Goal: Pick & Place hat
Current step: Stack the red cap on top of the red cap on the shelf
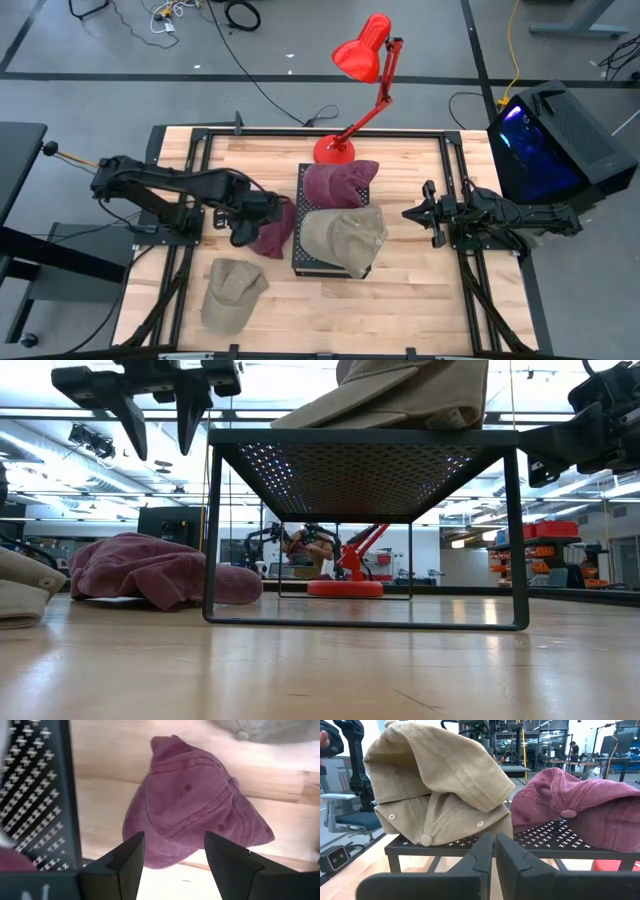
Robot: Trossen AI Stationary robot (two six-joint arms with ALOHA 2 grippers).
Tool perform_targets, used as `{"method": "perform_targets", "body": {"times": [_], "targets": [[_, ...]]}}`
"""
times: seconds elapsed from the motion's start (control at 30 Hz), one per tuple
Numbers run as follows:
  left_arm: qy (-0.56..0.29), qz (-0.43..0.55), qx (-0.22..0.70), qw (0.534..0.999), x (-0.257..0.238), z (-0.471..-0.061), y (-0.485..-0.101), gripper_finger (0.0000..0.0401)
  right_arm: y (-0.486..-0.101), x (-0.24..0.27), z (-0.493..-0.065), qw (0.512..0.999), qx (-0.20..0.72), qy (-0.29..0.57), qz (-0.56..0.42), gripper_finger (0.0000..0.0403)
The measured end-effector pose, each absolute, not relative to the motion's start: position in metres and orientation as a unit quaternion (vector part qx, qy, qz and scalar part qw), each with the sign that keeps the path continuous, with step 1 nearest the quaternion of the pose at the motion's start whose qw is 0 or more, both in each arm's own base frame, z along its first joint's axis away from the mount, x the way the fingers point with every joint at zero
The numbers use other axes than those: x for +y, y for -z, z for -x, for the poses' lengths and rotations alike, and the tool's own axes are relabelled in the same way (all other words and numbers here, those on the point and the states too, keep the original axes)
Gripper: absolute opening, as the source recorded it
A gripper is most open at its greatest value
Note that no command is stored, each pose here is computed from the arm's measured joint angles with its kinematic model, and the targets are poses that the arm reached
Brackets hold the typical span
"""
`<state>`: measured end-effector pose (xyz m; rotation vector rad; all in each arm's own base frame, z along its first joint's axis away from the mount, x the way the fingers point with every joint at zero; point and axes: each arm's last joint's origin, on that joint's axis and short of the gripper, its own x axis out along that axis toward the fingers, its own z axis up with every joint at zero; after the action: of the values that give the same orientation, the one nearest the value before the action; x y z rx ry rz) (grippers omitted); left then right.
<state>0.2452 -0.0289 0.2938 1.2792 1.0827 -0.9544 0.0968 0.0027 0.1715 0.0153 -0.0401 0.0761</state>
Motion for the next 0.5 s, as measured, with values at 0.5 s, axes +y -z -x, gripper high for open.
{"method": "perform_targets", "body": {"times": [0.5], "targets": [[0.512, -0.591, 0.440, 0.442, -0.038, -0.235, -0.245, 0.0211, -0.171, 0.003, -0.097, 0.999, -0.019, -0.038, -0.008, 0.0027]]}}
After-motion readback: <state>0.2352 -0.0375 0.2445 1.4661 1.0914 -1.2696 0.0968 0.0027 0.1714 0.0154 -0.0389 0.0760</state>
